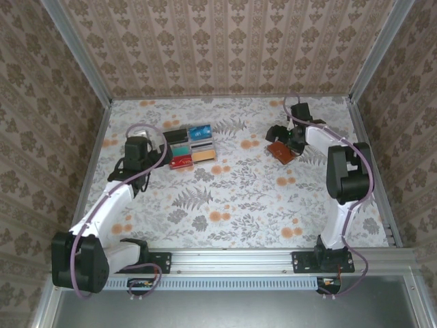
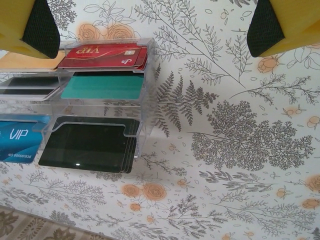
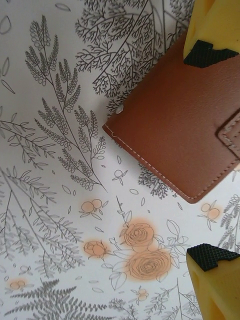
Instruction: Take the credit cards out of the card holder
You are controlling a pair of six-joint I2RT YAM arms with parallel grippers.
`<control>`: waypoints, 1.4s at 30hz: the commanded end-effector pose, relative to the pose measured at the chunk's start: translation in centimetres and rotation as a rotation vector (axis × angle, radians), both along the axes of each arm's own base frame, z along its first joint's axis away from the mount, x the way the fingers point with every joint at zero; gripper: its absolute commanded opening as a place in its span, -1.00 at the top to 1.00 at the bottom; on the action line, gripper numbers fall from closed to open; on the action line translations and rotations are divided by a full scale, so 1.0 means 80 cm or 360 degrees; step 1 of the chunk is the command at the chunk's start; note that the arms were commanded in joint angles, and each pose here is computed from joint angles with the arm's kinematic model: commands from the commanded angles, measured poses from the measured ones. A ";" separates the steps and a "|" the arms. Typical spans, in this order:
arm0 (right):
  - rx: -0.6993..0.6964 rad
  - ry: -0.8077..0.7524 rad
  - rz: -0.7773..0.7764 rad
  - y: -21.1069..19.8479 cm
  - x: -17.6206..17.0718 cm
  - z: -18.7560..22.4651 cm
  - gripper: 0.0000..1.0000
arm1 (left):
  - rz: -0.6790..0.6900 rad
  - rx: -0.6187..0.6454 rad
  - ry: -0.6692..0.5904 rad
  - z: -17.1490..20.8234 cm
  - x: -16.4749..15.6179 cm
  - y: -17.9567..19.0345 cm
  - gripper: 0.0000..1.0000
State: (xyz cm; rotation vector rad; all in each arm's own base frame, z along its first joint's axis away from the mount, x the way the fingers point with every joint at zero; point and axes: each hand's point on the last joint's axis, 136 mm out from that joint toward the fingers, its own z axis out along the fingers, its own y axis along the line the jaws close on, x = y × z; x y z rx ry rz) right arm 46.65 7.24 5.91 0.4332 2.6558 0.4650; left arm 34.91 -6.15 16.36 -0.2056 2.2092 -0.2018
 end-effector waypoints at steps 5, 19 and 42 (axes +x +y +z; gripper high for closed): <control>0.0045 0.0188 0.0083 0.032 -0.026 -0.019 -0.87 | -0.0031 -0.0072 -0.0026 0.016 0.008 -0.015 -1.00; 0.0176 0.0281 0.0353 0.135 -0.144 0.008 -0.83 | -0.0077 -0.0112 0.0029 0.000 0.003 -0.031 -1.00; -0.0018 0.0379 0.0110 0.068 -0.136 -0.034 -0.03 | -0.0836 -0.0820 0.0687 -0.048 -0.032 -0.344 -0.57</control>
